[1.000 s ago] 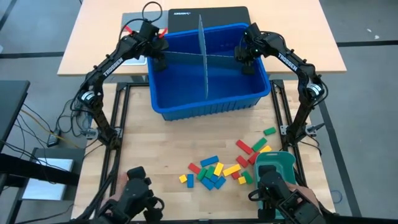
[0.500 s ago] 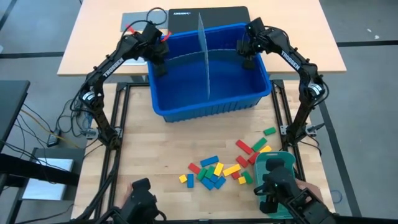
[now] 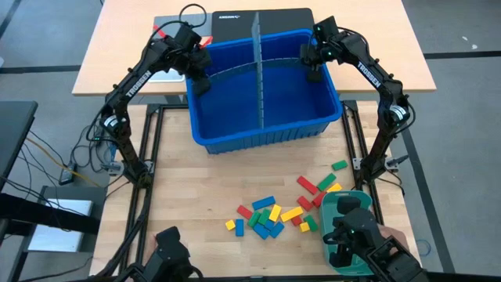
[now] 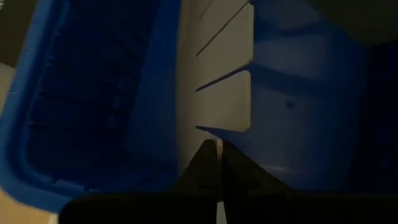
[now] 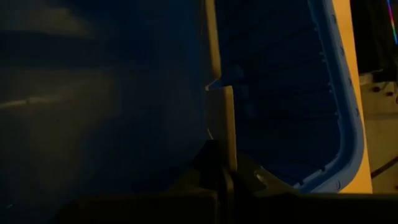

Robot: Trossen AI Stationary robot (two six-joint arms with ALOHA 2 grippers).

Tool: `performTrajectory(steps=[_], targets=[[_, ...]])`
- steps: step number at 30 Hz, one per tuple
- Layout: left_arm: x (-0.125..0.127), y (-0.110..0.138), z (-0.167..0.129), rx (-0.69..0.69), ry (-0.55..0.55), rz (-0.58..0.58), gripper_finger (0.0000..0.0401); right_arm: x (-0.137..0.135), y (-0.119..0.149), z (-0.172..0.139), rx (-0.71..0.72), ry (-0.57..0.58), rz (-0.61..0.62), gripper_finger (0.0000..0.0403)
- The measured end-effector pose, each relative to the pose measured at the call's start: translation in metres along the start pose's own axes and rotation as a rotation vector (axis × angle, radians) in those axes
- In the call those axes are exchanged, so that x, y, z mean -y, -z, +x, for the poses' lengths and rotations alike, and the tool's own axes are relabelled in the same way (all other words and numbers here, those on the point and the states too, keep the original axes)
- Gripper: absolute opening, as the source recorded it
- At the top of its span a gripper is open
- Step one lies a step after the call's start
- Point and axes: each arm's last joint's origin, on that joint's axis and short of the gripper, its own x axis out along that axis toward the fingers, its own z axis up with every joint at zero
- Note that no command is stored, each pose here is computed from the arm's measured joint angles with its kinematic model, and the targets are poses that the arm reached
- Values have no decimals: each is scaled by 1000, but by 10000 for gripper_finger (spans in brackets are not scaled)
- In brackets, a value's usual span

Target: Sort Items/Unsort Items

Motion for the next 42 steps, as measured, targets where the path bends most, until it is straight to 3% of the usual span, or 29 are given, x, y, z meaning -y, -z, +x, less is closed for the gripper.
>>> performTrajectory(steps=[12, 21, 28, 35, 42], targets=[[-12, 0, 0, -18, -150, -13, 3, -6, -3, 0, 1, -49, -10, 0], [-12, 2, 0, -35, -128, -15, 3, -10, -2, 0, 1, -98, 3, 0], [-8, 5, -8, -47, -33, -18, 2, -12, -1, 0, 6, -118, 10, 0], [-10, 9, -10, -60, -9, -35, 2, -13, -1, -9, 16, -118, 10, 0], [-17, 6, 0, -79, -87, -39, 2, -17, 1, -9, 9, -171, 21, 0]])
